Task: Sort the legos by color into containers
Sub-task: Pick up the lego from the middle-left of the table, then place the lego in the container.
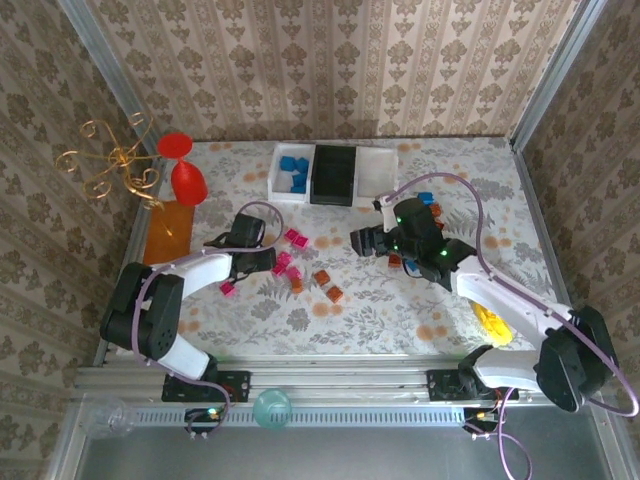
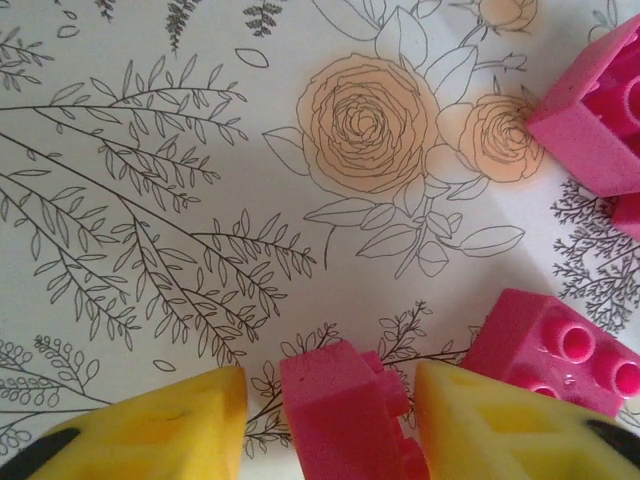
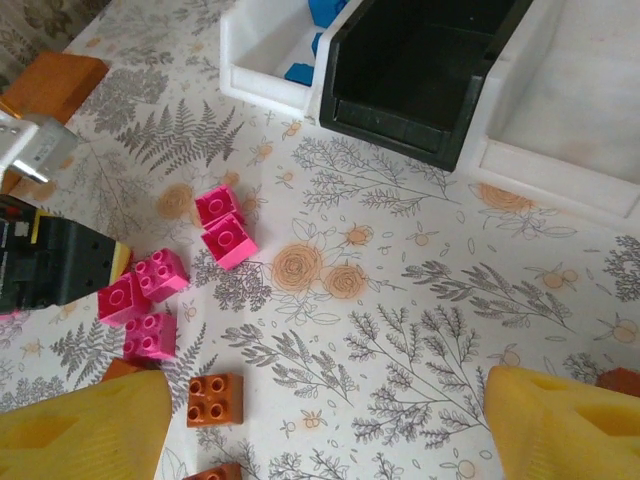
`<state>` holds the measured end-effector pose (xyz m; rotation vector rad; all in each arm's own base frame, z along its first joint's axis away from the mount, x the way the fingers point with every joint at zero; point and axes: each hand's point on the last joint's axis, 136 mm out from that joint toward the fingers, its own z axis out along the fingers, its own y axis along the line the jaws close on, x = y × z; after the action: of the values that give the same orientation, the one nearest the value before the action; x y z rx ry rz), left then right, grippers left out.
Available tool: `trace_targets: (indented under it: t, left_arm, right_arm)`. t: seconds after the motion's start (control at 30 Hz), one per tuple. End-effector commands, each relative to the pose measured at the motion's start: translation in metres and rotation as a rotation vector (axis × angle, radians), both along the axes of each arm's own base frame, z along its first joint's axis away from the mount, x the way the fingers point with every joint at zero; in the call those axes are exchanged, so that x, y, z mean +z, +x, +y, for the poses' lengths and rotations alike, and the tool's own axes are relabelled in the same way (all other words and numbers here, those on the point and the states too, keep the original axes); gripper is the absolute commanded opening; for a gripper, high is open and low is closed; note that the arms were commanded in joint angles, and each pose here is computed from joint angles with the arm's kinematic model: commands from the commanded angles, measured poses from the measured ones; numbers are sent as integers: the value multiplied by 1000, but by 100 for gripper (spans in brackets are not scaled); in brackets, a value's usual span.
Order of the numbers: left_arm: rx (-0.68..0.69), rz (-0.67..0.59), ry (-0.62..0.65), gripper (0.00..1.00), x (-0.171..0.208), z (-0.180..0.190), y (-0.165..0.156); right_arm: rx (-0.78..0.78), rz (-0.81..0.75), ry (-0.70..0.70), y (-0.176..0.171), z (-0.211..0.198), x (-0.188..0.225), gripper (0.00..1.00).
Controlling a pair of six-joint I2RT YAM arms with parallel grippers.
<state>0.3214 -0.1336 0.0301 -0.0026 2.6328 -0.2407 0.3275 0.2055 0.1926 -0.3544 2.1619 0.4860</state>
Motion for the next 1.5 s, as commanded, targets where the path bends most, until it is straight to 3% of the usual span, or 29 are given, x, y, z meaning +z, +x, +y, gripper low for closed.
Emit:
trace_targets:
  t: [0.0, 0.23, 0.37, 0.5, 0.63, 0.77, 1.1, 1.2, 1.3, 1.47]
  left_arm:
    - [1, -17, -3, 44, 2, -3, 8]
    - [16, -86, 12, 30, 13, -5, 15]
    - [4, -251, 41, 25, 61, -16, 19]
    - [-46, -435, -28, 25, 121, -48, 35]
    - [-119, -511, -29, 25, 149, -87, 70]
    - [-177, -529, -16, 25, 153, -125, 113]
    - [-245, -522, 44, 28, 124, -188, 219]
    - [-248, -504, 41, 31, 119, -198, 246]
    - [-250, -494, 43, 44, 125, -205, 263]
    - [-270, -519, 10, 63, 166, -208, 254]
  right_arm:
    - [-34, -4, 0, -6, -11, -1, 84]
    - [-53, 5, 4, -19, -21, -8, 84]
    - [-81, -5, 12, -24, -29, -9, 84]
    - [-112, -31, 6, -22, -35, -6, 85]
    - [-153, -62, -5, -16, -40, -2, 85]
    - [-159, -60, -4, -16, -41, -2, 86]
    - [-182, -32, -13, -34, -55, -9, 86]
    - [-192, -36, -20, -41, -62, -8, 87]
    - [-201, -36, -29, -48, -68, -9, 88]
    - [-243, -23, -63, -53, -81, -19, 89]
